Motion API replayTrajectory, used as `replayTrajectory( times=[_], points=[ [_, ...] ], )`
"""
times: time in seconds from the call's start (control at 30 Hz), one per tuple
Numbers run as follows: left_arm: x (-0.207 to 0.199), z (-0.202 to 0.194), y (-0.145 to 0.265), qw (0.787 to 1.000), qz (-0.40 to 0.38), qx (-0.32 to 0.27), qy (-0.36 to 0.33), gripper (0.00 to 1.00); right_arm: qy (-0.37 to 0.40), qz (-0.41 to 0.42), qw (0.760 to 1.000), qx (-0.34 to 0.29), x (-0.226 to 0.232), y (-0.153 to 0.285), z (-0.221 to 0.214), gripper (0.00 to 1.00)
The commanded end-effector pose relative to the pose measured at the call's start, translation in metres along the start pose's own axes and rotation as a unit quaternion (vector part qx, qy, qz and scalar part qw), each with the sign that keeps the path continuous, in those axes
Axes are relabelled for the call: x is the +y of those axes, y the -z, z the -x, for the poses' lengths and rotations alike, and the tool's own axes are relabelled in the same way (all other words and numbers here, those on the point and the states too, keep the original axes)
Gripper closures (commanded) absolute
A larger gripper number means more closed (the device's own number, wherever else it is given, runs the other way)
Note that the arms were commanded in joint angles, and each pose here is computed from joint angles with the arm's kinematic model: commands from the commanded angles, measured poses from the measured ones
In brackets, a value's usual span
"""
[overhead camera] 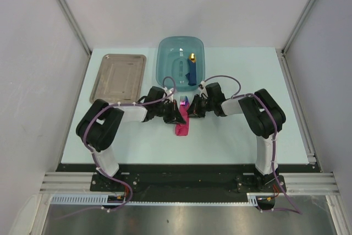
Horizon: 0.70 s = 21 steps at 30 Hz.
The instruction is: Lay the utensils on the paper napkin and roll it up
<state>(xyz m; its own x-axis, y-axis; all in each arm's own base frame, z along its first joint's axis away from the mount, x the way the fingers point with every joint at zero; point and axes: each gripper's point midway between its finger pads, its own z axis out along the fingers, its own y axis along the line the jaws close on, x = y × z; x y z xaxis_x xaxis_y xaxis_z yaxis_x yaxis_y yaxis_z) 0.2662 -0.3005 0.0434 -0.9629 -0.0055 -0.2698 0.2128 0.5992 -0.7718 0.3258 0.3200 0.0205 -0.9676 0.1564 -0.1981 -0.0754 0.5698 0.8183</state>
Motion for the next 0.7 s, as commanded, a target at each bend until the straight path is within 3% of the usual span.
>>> replayTrajectory(
  times=[0.0, 0.67],
  points=[
    [-0.017, 0.005, -0.007, 1.000, -0.025, -0.004, -0.010, 1.00, -0.007, -0.077, 0.997, -0.009, -0.042, -0.004, -0.007, 0.92],
    [-0.031, -0.005, -0.028, 0.997, -0.074, 0.003, -0.006, 1.00, -0.007, -0.084, 0.996, -0.008, -0.042, -0.004, -0.010, 0.92]
  ],
)
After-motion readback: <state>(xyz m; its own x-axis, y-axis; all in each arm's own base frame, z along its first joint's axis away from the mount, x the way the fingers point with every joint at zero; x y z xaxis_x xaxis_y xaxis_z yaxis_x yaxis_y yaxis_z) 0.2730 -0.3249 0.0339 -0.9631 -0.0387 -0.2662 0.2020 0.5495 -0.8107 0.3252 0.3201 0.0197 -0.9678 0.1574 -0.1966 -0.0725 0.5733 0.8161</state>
